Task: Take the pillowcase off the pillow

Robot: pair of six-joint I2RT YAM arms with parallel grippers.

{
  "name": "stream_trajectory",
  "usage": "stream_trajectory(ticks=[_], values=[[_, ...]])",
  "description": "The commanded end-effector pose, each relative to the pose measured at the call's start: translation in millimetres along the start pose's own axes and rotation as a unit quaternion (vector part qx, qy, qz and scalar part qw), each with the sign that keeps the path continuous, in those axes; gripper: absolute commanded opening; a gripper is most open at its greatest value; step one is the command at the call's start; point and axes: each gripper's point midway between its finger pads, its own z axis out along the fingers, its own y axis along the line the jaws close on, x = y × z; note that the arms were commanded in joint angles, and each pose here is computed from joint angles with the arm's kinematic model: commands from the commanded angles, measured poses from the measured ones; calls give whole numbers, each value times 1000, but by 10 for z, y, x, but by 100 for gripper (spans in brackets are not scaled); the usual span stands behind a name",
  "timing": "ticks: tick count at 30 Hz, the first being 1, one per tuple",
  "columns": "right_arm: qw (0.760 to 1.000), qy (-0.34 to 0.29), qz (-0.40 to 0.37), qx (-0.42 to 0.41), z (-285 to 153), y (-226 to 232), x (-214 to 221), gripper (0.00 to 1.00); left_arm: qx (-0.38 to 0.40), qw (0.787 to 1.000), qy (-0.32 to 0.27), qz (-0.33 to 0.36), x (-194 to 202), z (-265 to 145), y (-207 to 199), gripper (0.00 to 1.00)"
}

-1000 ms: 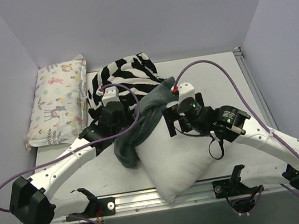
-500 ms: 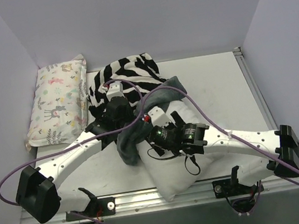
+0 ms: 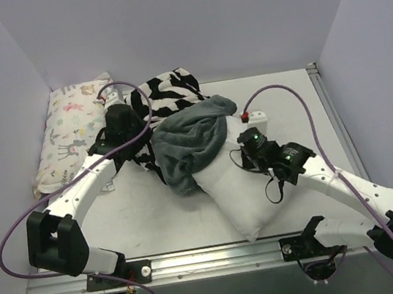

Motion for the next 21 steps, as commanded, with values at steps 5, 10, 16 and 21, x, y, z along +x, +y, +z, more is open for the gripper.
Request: stream_trajectory(ticks=[5,10,16,21], values=[[990,22,86,106,-250,-1035,-84,0,-137,983,-91,-86,-922,95,1100,0],[983,18,126,133,-273,-1317,-226,0,-161,981,-72,-83,-830,89,1306,0],[991,14,116,69,-221,-1036,-381,0,-108,992,-33,-52,-192,52,904,0],[998,-51,-23,33,-483,-514,-587,90,-52,997,-3,-50,223,51,533,0]])
